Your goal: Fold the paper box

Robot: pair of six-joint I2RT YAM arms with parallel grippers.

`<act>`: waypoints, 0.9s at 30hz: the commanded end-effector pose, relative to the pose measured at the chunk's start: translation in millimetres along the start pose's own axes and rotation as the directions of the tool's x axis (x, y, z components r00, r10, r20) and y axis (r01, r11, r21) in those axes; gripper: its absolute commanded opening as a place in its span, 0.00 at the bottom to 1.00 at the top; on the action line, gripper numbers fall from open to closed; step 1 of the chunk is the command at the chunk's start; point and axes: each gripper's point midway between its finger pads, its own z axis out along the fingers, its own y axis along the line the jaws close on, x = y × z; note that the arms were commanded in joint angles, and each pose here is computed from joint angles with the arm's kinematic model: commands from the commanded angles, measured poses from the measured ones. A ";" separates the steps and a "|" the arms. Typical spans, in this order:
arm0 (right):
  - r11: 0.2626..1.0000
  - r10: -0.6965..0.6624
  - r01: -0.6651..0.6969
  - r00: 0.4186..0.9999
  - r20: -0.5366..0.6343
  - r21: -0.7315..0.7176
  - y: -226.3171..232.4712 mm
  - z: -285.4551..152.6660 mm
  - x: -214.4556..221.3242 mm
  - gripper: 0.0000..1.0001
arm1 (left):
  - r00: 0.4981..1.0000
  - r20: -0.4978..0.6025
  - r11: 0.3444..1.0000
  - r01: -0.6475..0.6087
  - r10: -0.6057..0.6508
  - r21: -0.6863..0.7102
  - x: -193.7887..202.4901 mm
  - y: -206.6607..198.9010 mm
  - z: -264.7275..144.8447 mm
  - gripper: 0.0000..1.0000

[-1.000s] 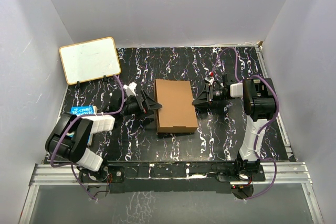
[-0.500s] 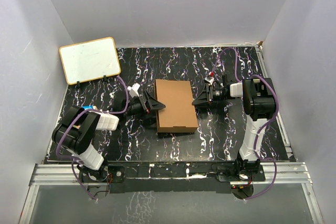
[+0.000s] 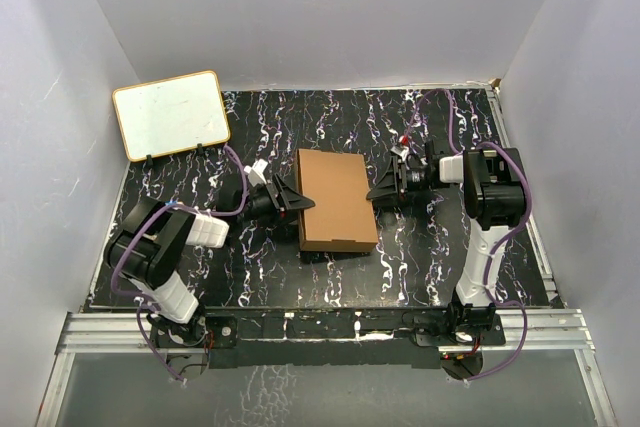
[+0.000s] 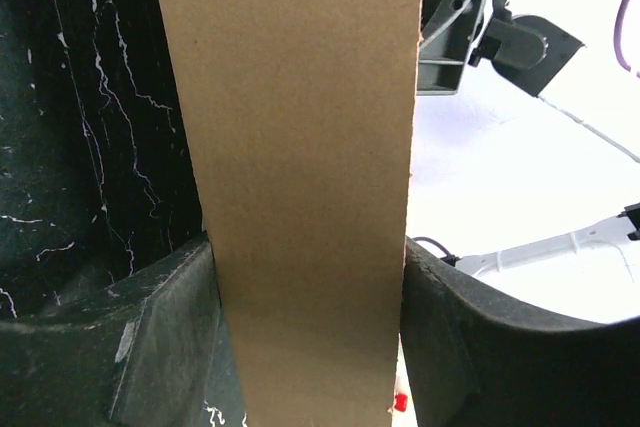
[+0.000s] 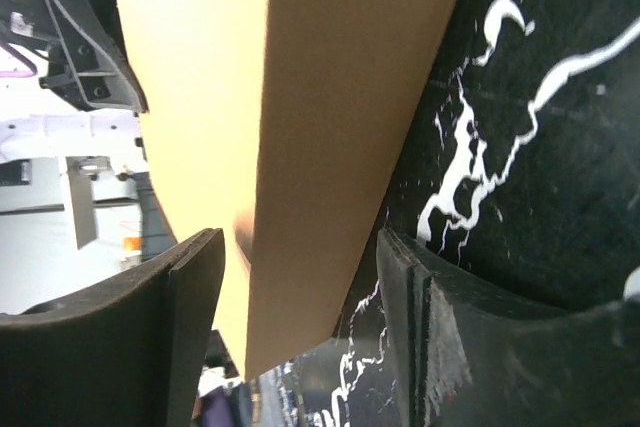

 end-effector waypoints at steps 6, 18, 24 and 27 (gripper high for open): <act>0.946 -0.305 0.294 0.950 0.067 0.137 11.6 -41.2 -39.7 0.75 | 0.988 0.078 0.991 -0.132 0.132 -0.001 -50.2 -30.7 -26.6 0.24; 0.918 -0.386 0.362 0.909 0.157 0.163 36.6 -74.3 -51.5 0.76 | 0.880 -0.053 0.701 -0.411 0.472 -0.583 -187.2 -21.2 -85.5 0.09; 0.920 -0.384 0.361 0.909 0.161 0.154 38.7 -75.1 -51.1 0.76 | 0.798 -0.145 0.442 -0.464 0.585 -0.768 -265.6 -36.7 -106.6 0.06; 0.919 -0.387 0.364 0.908 0.162 0.154 39.4 -75.9 -51.4 0.76 | 0.747 -0.212 0.301 -0.487 0.630 -0.820 -293.0 -47.4 -104.3 0.06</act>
